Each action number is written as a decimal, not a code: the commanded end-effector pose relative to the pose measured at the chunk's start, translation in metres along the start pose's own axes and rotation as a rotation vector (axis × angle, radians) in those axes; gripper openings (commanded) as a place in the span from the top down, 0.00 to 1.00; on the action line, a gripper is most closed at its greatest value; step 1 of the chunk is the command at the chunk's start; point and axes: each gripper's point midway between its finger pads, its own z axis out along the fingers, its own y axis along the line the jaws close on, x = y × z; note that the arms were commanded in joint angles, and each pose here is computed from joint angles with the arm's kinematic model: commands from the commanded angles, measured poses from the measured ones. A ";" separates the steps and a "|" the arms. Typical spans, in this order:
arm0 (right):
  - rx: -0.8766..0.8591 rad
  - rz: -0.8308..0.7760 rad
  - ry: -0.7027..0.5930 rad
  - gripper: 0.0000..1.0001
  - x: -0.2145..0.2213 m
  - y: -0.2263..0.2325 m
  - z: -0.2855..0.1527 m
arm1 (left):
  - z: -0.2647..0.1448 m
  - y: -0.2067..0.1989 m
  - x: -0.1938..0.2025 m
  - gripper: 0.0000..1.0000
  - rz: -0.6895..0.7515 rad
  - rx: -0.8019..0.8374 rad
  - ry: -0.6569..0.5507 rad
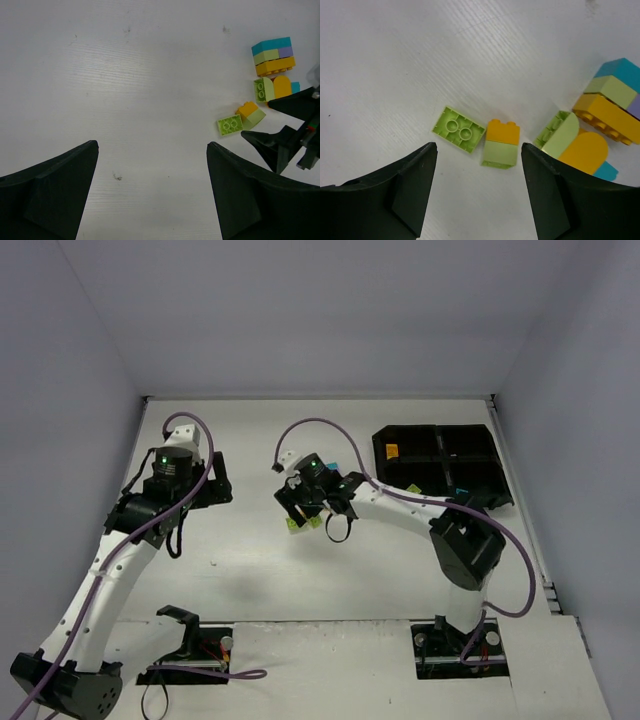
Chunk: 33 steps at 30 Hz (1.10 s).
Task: Sort the legos into containers by color
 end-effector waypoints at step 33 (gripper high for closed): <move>0.020 -0.139 0.073 0.89 0.014 0.029 0.041 | -0.008 0.007 -0.004 0.18 -0.008 -0.030 -0.035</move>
